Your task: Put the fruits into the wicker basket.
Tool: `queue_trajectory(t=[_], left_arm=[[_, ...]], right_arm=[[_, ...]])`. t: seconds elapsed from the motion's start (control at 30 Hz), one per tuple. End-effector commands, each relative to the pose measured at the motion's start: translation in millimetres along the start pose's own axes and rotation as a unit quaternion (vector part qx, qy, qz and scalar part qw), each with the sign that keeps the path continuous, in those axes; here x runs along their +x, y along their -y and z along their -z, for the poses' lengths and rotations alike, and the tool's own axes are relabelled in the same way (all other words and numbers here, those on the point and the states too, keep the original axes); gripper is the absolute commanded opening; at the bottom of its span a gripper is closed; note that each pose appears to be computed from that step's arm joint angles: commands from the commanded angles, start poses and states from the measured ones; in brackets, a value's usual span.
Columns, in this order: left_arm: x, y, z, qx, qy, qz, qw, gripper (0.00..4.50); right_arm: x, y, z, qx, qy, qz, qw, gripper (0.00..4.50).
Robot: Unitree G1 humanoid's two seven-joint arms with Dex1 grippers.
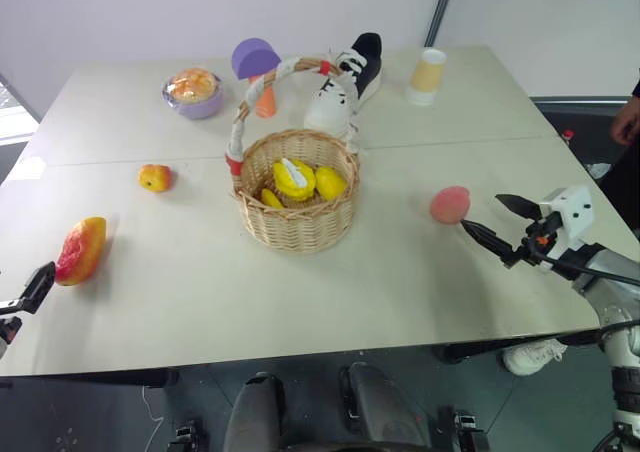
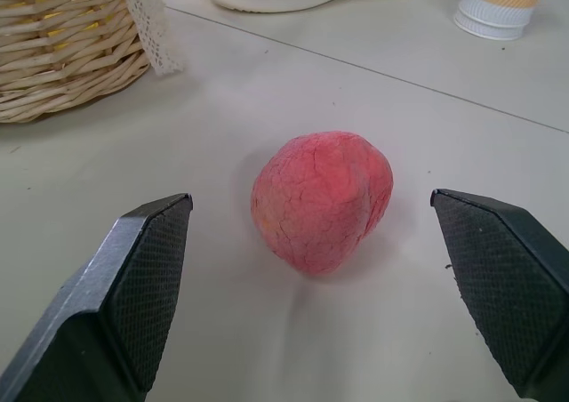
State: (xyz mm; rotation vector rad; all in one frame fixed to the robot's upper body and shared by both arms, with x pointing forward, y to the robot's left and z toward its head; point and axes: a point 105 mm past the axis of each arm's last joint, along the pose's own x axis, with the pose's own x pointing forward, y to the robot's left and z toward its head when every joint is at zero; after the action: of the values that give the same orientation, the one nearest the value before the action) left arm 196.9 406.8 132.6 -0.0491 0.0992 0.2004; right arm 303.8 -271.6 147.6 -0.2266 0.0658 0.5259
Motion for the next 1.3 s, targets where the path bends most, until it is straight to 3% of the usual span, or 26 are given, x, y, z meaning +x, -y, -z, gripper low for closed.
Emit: queue_trajectory(t=[0.03, 0.23, 0.4, 0.67, 0.8, 0.93, 1.3], left_arm=[[-0.8, 2.4, -10.3, 0.006, 0.020, 0.006, 1.000, 4.50], [3.1, 2.3, -11.6, 0.002, 0.020, 0.005, 1.000, 4.50], [15.3, 13.4, -25.9, 0.049, 0.016, 0.024, 0.998, 4.50], [43.9, 35.6, -41.8, 0.129, -0.049, 0.060, 0.989, 4.50], [59.1, 37.5, -39.2, 0.151, -0.111, 0.049, 0.981, 4.50], [63.2, 23.6, -28.4, 0.181, -0.195, 0.003, 0.964, 4.50], [69.9, 29.2, -13.1, 0.112, -0.254, 0.040, 0.960, 4.50]], right_arm=[[0.1, 1.8, -13.0, -0.015, 0.023, 0.001, 1.000, 4.49], [2.6, -1.0, -15.6, -0.020, 0.023, -0.008, 1.000, 4.49], [7.5, -12.2, -31.5, -0.035, 0.036, -0.038, 0.998, 4.49], [19.9, -72.6, -79.6, -0.086, 0.065, -0.172, 0.979, 4.49], [33.4, -125.7, -107.2, -0.115, 0.107, -0.260, 0.953, 4.49], [41.1, -156.6, -116.0, -0.128, 0.126, -0.305, 0.935, 4.49], [48.8, -192.4, -118.6, -0.113, 0.156, -0.358, 0.914, 4.49]])
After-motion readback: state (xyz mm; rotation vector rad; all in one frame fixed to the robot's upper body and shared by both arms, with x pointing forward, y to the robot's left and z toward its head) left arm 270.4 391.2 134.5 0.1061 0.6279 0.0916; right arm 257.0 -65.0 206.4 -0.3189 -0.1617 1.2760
